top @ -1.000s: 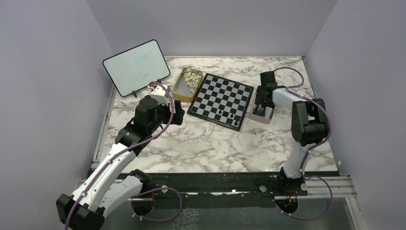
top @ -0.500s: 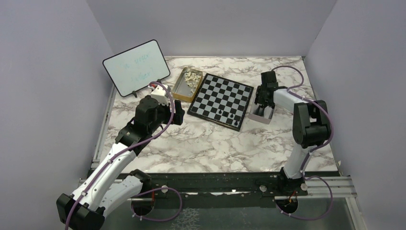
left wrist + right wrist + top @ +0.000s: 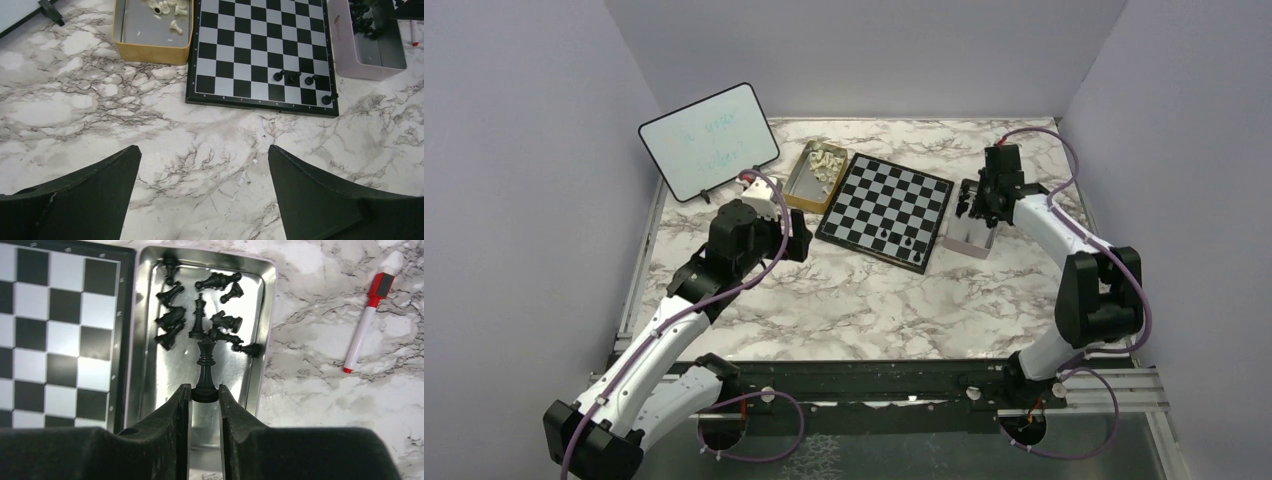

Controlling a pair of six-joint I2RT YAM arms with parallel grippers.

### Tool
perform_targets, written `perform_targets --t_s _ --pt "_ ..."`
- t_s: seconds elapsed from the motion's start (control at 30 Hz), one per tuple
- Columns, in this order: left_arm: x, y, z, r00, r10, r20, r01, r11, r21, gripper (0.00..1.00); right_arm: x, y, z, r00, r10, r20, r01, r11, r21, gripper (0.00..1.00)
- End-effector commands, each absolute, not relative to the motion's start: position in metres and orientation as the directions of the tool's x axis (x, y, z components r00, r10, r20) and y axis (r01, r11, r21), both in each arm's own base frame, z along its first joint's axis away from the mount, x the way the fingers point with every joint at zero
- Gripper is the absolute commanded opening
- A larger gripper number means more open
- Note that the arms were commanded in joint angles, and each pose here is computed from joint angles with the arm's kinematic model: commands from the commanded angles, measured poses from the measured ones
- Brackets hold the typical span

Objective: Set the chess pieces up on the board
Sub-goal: Pick up the chess piece from the storage box, then place the chess piece on the chessboard.

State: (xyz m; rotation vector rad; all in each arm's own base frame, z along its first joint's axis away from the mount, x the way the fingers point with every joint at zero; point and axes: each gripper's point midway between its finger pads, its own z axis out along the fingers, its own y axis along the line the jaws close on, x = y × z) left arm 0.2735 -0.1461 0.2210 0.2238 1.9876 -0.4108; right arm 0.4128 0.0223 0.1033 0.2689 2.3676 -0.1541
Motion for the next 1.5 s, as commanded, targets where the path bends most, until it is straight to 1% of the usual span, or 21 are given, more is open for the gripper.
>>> perform_targets --t_s 0.0,0.1,0.2,0.27,0.4,0.5,0.6,0.77,0.87,0.97,1.2,1.33,1.47 --pt "0.269 -0.167 0.231 -0.460 -0.065 -0.886 0.395 0.878 -0.270 0.98 0.406 0.060 0.133 -0.661 0.065 -0.747 0.042 0.998 0.050 0.22" --pt "0.268 -0.179 0.246 -0.486 -0.087 -0.870 0.423 0.848 -0.320 0.96 0.400 0.098 0.153 -0.605 0.004 -0.796 -0.131 0.986 0.105 0.22" --pt "0.269 -0.191 0.261 -0.521 -0.113 -0.846 0.435 0.818 -0.377 0.92 0.387 0.142 0.175 -0.496 -0.100 -0.862 -0.314 0.947 0.070 0.22" --pt "0.269 -0.200 0.268 -0.555 -0.143 -0.819 0.428 0.795 -0.429 0.89 0.377 0.168 0.191 -0.406 -0.138 -0.903 -0.412 0.910 0.046 0.22" --pt "0.267 -0.222 0.266 -0.657 -0.191 -0.729 0.402 0.729 -0.553 0.84 0.355 0.201 0.219 -0.283 -0.105 -0.953 -0.551 0.832 0.072 0.22" --pt "0.269 -0.239 0.269 -0.719 -0.182 -0.671 0.400 0.681 -0.613 0.78 0.332 0.226 0.229 -0.179 -0.120 -0.976 -0.676 0.736 0.033 0.22" --pt "0.267 -0.257 0.278 -0.772 -0.174 -0.612 0.399 0.617 -0.678 0.74 0.308 0.246 0.240 -0.089 -0.101 -0.991 -0.772 0.635 0.005 0.22" --pt "0.270 -0.280 0.287 -0.833 -0.172 -0.526 0.379 0.515 -0.769 0.70 0.285 0.267 0.251 -0.041 -0.068 -0.997 -0.833 0.553 -0.003 0.22" --pt "0.269 -0.294 0.289 -0.866 -0.156 -0.476 0.371 0.438 -0.819 0.68 0.278 0.278 0.252 -0.041 -0.068 -0.997 -0.855 0.519 0.000 0.22" --pt "0.267 -0.304 0.290 -0.889 -0.137 -0.437 0.360 0.380 -0.852 0.68 0.273 0.285 0.252 -0.043 -0.071 -0.997 -0.866 0.500 0.002 0.22" --pt "0.271 -0.312 0.278 -0.914 -0.112 -0.389 0.330 0.352 -0.876 0.62 0.270 0.290 0.254 -0.032 -0.064 -0.997 -0.873 0.488 -0.004 0.22" --pt "0.273 -0.315 0.266 -0.924 -0.105 -0.368 0.310 0.356 -0.881 0.54 0.271 0.290 0.255 -0.026 -0.068 -0.997 -0.873 0.487 -0.010 0.22" --pt "0.276 -0.316 0.264 -0.923 -0.107 -0.369 0.311 0.357 -0.881 0.47 0.270 0.291 0.254 -0.025 -0.074 -0.997 -0.876 0.482 -0.014 0.22"
